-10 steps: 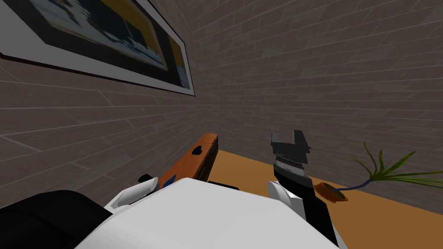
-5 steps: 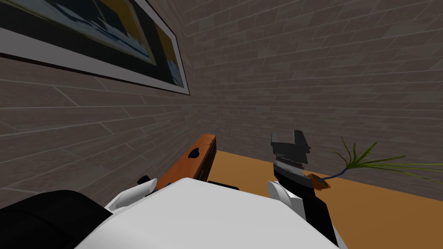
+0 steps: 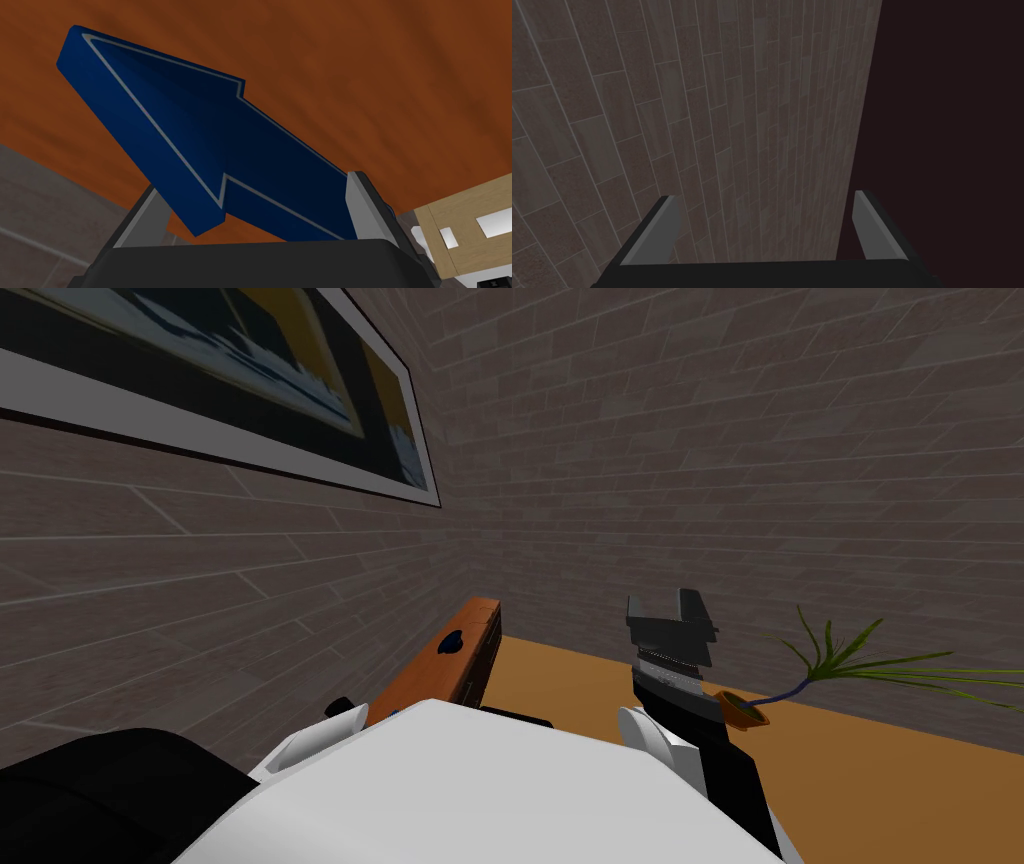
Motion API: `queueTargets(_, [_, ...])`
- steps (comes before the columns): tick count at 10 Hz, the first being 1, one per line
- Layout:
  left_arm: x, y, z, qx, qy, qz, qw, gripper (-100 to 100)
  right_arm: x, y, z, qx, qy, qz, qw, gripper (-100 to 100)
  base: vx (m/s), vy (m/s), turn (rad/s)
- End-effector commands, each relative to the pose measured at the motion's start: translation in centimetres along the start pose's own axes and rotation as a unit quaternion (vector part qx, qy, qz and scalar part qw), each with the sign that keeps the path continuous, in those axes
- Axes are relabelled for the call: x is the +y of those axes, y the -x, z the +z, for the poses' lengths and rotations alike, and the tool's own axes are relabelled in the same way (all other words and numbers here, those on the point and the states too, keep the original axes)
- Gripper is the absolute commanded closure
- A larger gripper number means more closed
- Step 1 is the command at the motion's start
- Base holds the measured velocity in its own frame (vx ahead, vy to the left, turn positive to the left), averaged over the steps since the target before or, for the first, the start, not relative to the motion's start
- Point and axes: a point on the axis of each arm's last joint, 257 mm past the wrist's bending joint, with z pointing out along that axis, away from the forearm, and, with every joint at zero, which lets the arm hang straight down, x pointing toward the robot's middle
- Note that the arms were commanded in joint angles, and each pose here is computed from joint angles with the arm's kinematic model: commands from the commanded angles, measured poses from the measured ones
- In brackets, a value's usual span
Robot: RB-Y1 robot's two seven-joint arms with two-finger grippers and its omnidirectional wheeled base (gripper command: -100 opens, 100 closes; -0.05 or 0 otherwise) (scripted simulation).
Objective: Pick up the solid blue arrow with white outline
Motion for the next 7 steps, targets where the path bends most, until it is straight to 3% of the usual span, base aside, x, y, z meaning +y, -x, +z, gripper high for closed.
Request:
queueTargets(1, [0.0, 0.0, 0.0, 0.0, 0.0, 0.0, 1.0, -100, 0.0, 0.0, 0.0, 0.0, 0.0, 0.0, 1.0, 0, -0.002, 0.014, 0.0])
queueTargets(2, [-0.02, -0.03, 0.05, 0.0, -0.001, 0.0, 1.0, 100, 0.0, 0.0, 0.0, 0.0, 0.0, 0.0, 1.0, 0, 0.0, 0.0, 0.0])
queueTargets(6, [-0.06, -0.21, 0.02, 0.003, -0.001, -0.005, 1.0, 100, 0.0, 0.0, 0.0, 0.0, 0.0, 0.0, 1.0, 0, 0.001, 0.0, 0.005])
queueTargets(7, [-0.07, -0.23, 0.01, 0.003, -0.001, -0.005, 1.0, 0, 0.0, 0.0, 0.0, 0.0, 0.0, 0.0, 1.0, 0, 0.0, 0.0, 0.0])
